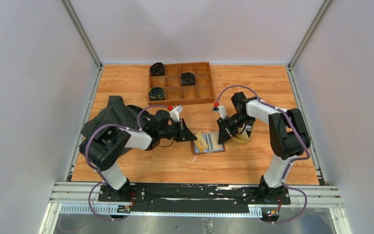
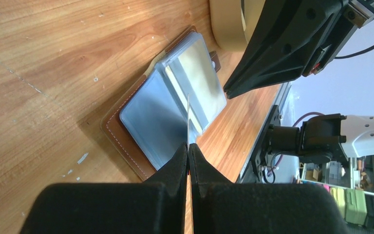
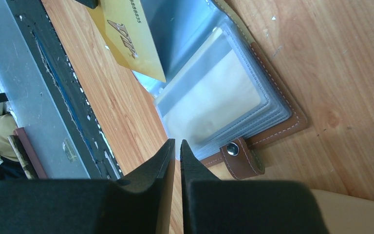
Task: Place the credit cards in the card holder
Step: Insert the credit card into the card holder.
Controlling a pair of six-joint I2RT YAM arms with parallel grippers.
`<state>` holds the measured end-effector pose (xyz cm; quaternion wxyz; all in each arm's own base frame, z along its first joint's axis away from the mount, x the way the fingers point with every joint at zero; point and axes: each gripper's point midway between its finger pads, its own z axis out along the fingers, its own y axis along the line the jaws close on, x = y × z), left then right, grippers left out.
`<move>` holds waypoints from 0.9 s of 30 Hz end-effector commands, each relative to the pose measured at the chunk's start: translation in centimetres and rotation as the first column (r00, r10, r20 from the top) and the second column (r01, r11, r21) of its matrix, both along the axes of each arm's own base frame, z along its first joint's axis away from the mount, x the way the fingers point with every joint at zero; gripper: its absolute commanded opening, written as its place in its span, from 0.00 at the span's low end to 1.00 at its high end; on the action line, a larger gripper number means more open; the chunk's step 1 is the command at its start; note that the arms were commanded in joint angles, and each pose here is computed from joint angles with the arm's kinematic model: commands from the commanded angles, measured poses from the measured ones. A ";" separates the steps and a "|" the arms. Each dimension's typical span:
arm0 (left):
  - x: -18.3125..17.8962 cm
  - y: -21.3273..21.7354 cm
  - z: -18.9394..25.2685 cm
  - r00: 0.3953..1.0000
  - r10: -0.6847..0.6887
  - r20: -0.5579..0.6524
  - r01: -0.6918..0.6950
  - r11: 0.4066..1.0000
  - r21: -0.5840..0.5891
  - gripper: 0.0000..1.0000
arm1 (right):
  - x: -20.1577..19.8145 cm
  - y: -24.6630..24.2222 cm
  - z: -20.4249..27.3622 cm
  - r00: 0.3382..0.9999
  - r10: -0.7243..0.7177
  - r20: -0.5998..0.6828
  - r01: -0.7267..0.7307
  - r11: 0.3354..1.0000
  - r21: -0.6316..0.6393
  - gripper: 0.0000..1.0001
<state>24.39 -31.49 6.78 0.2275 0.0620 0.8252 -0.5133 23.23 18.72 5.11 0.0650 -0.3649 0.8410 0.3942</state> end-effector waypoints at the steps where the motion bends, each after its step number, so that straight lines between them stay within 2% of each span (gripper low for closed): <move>1: 0.4 -0.1 -0.4 1.000 0.002 -0.015 -0.002 1.000 0.009 0.00 | -0.1 -0.7 -0.8 0.999 -0.021 -0.028 0.020 0.999 -0.032 0.12; 10: 0.2 -0.3 -0.3 0.999 -0.025 -0.024 0.025 1.000 -0.001 0.00 | 0.0 -0.9 -1.1 0.999 -0.021 -0.030 0.020 0.999 -0.046 0.11; 22: -0.1 0.0 1.1 0.999 -0.031 0.026 0.031 0.999 -0.018 0.00 | 0.0 -1.0 -1.2 0.999 -0.021 -0.027 0.020 0.998 -0.056 0.11; 27: -0.2 -0.3 0.6 0.999 -0.053 0.001 0.053 0.998 -0.019 0.00 | 0.1 -1.0 -1.2 0.999 -0.021 -0.025 0.019 0.998 -0.058 0.11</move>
